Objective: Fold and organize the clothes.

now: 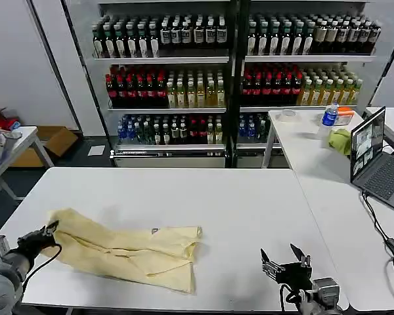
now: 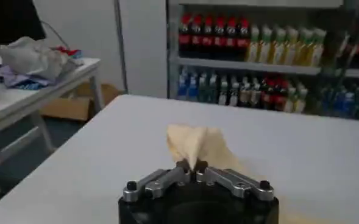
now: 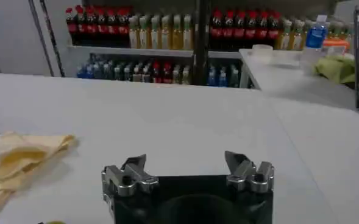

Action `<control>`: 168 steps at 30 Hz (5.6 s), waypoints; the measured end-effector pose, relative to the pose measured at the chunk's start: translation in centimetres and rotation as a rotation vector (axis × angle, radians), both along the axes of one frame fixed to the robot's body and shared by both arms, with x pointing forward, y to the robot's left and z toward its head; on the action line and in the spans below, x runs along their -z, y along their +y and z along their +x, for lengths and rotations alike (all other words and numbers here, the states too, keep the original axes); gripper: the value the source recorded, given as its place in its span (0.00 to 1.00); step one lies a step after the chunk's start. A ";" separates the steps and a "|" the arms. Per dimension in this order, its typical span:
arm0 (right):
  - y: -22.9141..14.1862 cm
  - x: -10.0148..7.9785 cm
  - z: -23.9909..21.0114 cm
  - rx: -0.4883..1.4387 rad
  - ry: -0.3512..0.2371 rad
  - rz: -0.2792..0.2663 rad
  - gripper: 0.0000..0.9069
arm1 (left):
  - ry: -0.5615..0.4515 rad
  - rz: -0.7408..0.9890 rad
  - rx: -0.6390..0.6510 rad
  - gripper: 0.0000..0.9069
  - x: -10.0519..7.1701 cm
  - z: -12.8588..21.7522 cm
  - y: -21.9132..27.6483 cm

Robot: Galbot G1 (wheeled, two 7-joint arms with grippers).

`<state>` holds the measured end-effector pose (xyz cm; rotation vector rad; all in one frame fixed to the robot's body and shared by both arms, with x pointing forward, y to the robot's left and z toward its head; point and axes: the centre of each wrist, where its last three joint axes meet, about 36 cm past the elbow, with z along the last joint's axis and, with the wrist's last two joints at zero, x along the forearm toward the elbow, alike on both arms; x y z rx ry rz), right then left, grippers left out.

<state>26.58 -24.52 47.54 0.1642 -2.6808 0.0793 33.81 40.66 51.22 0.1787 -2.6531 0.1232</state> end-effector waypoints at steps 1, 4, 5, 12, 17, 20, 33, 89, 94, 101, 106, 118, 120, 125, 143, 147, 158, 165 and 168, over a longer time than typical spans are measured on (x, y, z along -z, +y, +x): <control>0.0 0.0 0.0 0.000 0.000 -0.001 1.00 | -0.008 -0.017 0.008 0.03 -0.3 -0.1 -0.5; 0.0 0.0 0.0 -0.001 0.003 -0.002 1.00 | -0.028 -0.080 0.044 0.03 -1.0 -0.3 -2.1; -0.1 0.1 0.0 -0.001 0.005 -0.003 1.00 | -0.034 -0.104 0.057 0.03 -1.2 -0.4 -2.7; -0.2 0.4 0.1 -0.005 0.015 -0.009 1.00 | -0.029 -0.247 0.133 0.04 -1.7 -1.3 -6.2; -0.1 0.6 0.3 -0.010 0.017 -0.003 1.00 | -0.015 -0.317 0.168 0.03 -1.8 -1.8 -8.3; 0.0 0.6 0.4 -0.013 0.018 -0.001 1.00 | -0.005 -0.348 0.180 0.04 -1.5 -1.9 -9.3; 0.0 0.5 0.3 -0.023 0.018 0.000 1.00 | 0.058 -0.488 0.216 0.03 1.0 -1.1 -13.4; 0.0 0.0 0.5 0.000 0.011 0.008 1.00 | 0.155 -0.477 0.085 1.00 7.1 0.6 -4.9; -0.1 -0.2 0.4 0.001 0.007 0.004 1.00 | 0.175 -0.502 0.093 1.00 8.3 0.8 -4.3; -0.2 -0.4 0.1 0.004 0.004 0.002 1.00 | 0.182 -0.528 0.110 1.00 9.3 1.0 -4.4; -0.3 -0.6 0.0 0.007 0.003 -0.002 1.00 | 0.188 -0.560 0.121 1.00 9.8 0.8 -4.8; -0.4 -0.9 -0.5 0.020 0.000 -0.002 1.00 | 0.177 -0.644 0.143 0.03 10.1 1.2 -5.8; -0.4 -1.0 -0.6 0.022 0.001 -0.002 1.00 | 0.177 -0.653 0.143 0.03 10.2 1.2 -5.8; -0.4 -1.0 -0.7 0.024 0.001 -0.003 1.00 | 0.180 -0.681 0.148 0.04 10.6 1.1 -6.0; -0.6 -1.1 -0.4 0.029 -0.004 -0.003 1.00 | 0.116 -0.807 0.113 0.04 9.4 1.7 -5.0; -0.7 -1.1 -0.2 0.029 -0.006 -0.001 1.00 | 0.090 -0.816 0.078 0.03 8.5 1.7 -3.4; -0.6 -1.1 0.7 0.010 -0.009 0.016 1.00 | -0.060 -0.572 -0.054 0.03 1.4 1.3 7.1; -0.4 -1.2 1.2 0.006 -0.021 0.032 1.00 | -0.164 -0.286 -0.033 0.03 -6.0 1.5 10.4; -0.3 -1.1 1.3 0.007 -0.020 0.038 1.00 | -0.165 -0.169 0.000 0.03 -7.2 1.4 9.4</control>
